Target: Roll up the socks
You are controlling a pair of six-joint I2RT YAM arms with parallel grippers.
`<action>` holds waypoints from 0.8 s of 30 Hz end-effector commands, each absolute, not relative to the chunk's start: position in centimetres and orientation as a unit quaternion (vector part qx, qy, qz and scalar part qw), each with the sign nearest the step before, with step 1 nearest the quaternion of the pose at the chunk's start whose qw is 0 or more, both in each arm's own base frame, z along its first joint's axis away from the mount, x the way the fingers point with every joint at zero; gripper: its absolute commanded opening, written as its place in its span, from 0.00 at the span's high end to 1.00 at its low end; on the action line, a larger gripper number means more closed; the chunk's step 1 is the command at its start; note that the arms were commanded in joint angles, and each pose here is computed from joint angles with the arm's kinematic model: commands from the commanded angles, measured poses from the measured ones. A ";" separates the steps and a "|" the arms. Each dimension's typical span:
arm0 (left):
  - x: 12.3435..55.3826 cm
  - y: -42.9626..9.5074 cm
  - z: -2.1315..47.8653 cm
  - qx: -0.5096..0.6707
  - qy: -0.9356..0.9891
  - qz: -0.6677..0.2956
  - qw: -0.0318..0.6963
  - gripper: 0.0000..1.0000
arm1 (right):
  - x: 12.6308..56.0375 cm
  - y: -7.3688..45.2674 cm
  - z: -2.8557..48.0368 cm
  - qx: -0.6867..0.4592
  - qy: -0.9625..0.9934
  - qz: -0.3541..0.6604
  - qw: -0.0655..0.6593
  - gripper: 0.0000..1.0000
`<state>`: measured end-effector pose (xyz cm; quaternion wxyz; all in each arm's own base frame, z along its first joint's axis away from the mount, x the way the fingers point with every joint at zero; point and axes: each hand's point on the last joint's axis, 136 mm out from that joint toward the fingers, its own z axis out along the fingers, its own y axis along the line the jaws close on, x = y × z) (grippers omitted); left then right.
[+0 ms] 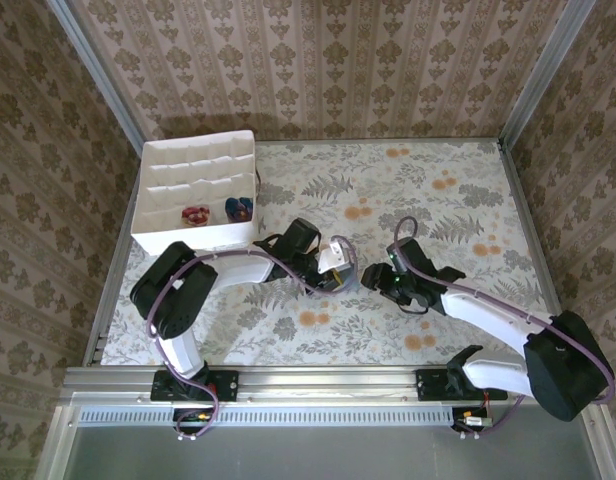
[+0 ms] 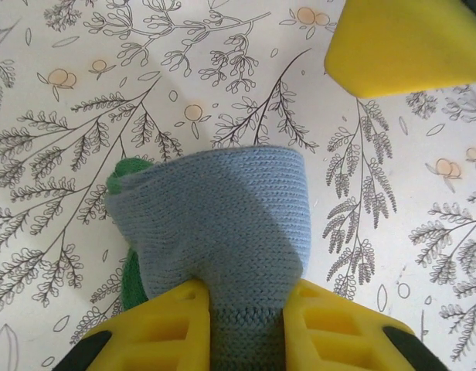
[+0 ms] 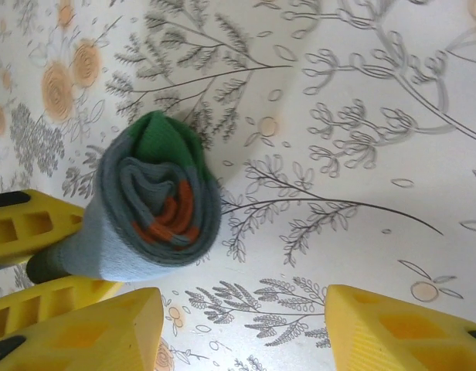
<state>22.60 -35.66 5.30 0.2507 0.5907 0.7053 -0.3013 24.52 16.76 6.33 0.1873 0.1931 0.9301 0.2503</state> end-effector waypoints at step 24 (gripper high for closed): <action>22.6 -33.3 1.9 0.403 0.807 -0.424 0.084 0.94 | 28.5 23.4 6.0 0.256 0.890 0.329 0.184 0.38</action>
